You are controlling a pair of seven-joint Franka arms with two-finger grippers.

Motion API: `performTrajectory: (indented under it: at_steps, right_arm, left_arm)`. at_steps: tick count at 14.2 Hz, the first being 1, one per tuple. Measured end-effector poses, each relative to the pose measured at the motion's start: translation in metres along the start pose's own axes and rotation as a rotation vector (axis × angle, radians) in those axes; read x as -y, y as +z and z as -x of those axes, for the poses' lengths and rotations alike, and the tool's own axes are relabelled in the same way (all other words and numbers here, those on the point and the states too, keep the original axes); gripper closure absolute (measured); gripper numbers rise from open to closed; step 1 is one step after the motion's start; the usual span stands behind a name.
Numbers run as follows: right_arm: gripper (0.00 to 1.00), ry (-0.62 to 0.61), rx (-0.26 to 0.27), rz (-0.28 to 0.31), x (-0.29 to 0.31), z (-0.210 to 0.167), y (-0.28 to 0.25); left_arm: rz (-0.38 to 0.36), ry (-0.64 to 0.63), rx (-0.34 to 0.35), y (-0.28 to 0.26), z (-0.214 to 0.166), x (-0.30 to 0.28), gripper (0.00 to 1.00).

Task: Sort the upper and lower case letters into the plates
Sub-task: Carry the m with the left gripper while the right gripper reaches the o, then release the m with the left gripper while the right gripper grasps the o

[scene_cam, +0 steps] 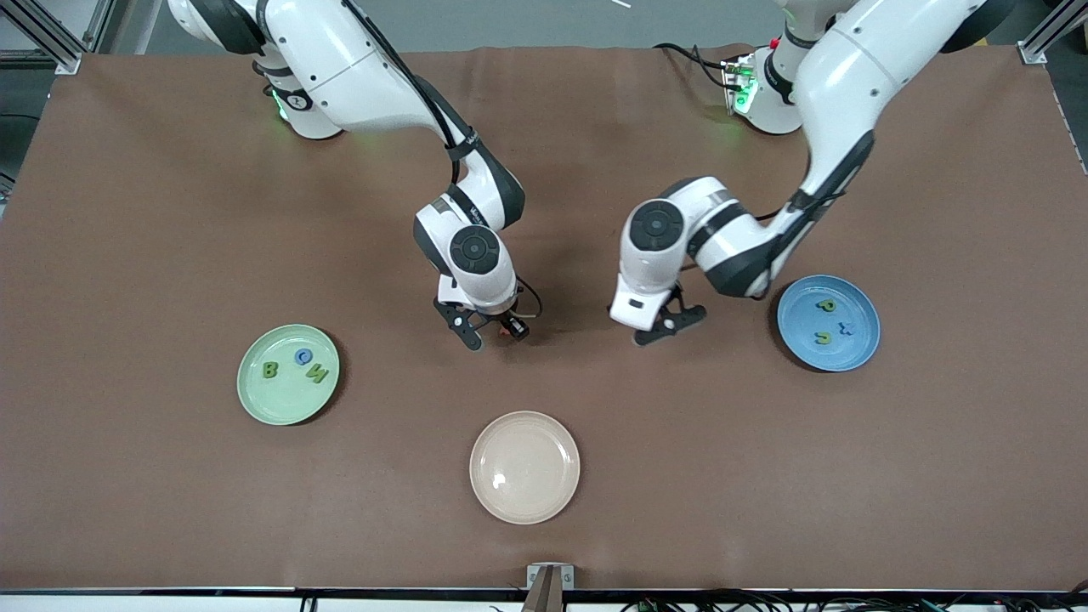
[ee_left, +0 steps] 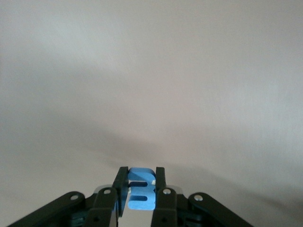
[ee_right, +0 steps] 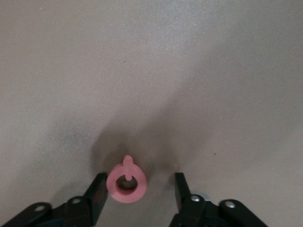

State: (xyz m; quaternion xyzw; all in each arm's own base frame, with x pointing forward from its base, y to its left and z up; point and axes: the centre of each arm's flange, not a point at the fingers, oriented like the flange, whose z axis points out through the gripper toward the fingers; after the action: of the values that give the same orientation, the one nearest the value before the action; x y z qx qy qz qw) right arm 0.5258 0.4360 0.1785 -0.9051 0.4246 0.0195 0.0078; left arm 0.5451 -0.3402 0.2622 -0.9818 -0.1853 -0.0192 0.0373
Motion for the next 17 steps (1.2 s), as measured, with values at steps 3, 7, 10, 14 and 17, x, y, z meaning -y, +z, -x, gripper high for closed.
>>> performTrajectory:
  at_steps: [3, 7, 10, 14, 17]
  right_arm:
    - [0.4, 0.003, -0.001, -0.007, 0.001, -0.001, 0.0]
    - [0.64, 0.008, -0.004, -0.016, 0.003, -0.005, -0.003]
    - [0.64, 0.0, -0.015, -0.009, 0.003, -0.026, -0.006]
    - [0.64, -0.114, -0.005, 0.03, -0.006, -0.117, -0.06]
    - [0.64, -0.22, 0.006, 0.031, -0.035, -0.181, -0.097]
  left_arm:
    - [0.037, 0.024, 0.01, -0.023, -0.068, 0.061, 0.74]
    - [0.019, 0.11, 0.053, -0.005, -0.118, 0.141, 0.74]
    - [0.004, 0.2, 0.097, 0.016, -0.13, 0.191, 0.74]
    - [-0.011, 0.282, 0.102, 0.038, -0.129, 0.241, 0.74]
    - [-0.014, 0.333, 0.088, 0.055, -0.118, 0.253, 0.74]
